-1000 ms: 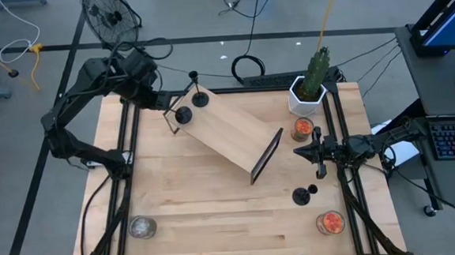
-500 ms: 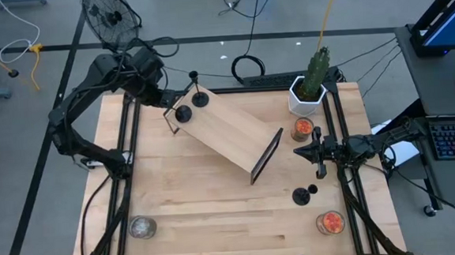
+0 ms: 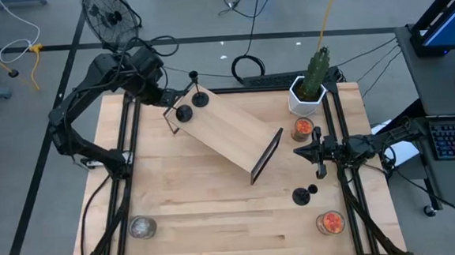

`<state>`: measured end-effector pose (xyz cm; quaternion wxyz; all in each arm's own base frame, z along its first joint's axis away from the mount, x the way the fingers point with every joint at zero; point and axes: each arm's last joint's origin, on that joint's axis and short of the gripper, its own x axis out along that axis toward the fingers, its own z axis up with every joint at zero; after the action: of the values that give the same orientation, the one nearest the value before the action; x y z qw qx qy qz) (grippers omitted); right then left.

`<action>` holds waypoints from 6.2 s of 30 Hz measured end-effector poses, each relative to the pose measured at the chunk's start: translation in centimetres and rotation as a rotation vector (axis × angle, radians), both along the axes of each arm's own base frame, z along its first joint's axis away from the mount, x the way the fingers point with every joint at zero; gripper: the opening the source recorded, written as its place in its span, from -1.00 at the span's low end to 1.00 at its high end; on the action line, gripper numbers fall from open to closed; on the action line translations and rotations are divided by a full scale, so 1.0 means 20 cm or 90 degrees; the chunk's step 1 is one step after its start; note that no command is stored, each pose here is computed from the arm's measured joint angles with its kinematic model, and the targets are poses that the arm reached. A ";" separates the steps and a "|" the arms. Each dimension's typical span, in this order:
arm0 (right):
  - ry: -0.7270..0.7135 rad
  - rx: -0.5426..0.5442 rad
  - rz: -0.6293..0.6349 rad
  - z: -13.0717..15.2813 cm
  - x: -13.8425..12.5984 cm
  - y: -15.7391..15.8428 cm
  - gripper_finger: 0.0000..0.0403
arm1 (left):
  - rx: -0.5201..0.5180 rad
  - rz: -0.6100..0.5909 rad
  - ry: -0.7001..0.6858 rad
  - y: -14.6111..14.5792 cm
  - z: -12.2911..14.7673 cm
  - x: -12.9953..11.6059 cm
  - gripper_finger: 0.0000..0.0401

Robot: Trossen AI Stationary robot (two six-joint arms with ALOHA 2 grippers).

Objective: Pick & Place candle stick holders
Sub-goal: Put the left black candle holder on the shelf, then put the black candle holder on the shelf

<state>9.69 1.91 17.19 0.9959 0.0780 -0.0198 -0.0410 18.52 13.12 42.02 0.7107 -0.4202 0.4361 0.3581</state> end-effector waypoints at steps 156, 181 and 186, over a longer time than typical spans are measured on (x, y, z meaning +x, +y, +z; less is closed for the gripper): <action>-0.129 0.153 0.171 0.52 0.07 0.06 -0.98 | 0.322 -0.434 -0.635 -0.78 -0.84 -0.44 -0.60; 0.489 0.416 0.115 0.90 0.26 0.15 -1.00 | 0.327 -0.502 -0.641 -0.79 -0.84 -0.46 -0.60; 0.652 0.563 0.080 0.89 0.26 0.18 -1.00 | 0.335 -0.509 -0.640 -0.79 -0.84 -0.46 -0.60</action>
<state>14.96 5.45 34.89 0.7544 0.4498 0.4776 -0.0192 9.37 -2.72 25.12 0.9821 -0.1559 0.0741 -0.0751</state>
